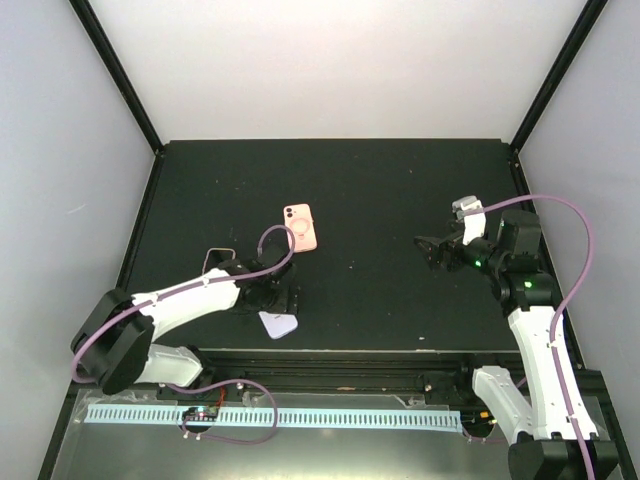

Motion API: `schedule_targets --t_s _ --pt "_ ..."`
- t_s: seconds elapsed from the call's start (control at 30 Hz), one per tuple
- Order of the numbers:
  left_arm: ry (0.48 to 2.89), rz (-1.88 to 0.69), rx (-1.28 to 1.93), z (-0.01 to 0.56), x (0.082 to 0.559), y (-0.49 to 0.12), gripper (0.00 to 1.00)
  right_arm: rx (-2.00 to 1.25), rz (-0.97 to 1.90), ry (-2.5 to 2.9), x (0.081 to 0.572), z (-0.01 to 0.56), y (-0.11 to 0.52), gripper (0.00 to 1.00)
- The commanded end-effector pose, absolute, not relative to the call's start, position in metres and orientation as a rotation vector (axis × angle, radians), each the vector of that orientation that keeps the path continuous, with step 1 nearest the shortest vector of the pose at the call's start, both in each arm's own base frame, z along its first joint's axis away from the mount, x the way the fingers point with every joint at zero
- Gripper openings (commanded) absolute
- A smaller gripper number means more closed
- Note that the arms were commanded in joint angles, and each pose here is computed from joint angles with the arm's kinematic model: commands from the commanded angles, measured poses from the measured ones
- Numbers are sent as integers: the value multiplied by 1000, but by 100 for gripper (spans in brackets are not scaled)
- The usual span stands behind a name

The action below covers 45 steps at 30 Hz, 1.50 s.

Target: Take the phone out of the phone case

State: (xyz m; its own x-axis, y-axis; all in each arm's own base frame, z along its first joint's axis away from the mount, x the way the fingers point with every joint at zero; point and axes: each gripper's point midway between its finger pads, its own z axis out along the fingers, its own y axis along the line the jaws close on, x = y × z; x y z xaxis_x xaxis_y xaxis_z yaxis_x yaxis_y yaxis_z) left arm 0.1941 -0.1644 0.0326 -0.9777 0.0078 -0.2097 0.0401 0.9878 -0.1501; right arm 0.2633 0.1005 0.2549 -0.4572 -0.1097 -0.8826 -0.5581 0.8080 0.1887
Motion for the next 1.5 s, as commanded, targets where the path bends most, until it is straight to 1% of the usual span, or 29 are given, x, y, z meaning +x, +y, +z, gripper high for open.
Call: schedule_targets --t_s 0.0,0.17,0.4,0.57,0.77,0.93,1.07,1.17,1.27,1.47 --pt "2802 -297 78 54 213 -175 99 -513 559 2001 264 254 101 100" --pt "2856 -117 -124 47 206 -146 99 -515 560 1999 264 255 102 100" --pt "2896 -69 -282 40 211 -141 99 -519 565 1990 262 257 103 100" --pt "2959 -3 -338 30 215 -146 99 -522 574 1998 263 256 104 100" --pt "2993 -177 -256 22 230 -185 99 -512 560 2013 265 252 101 100" --pt "2990 -194 -126 29 240 -206 99 -511 560 2025 268 248 101 100" --pt "3021 -96 102 27 236 -213 99 -506 556 2040 270 245 100 100" --pt "2980 129 239 32 238 -202 99 -505 549 2040 270 244 99 100" --pt "2954 229 215 38 239 -187 99 -507 548 2040 270 244 99 100" --pt "2914 183 130 55 239 -183 99 -512 555 2041 269 244 100 100"
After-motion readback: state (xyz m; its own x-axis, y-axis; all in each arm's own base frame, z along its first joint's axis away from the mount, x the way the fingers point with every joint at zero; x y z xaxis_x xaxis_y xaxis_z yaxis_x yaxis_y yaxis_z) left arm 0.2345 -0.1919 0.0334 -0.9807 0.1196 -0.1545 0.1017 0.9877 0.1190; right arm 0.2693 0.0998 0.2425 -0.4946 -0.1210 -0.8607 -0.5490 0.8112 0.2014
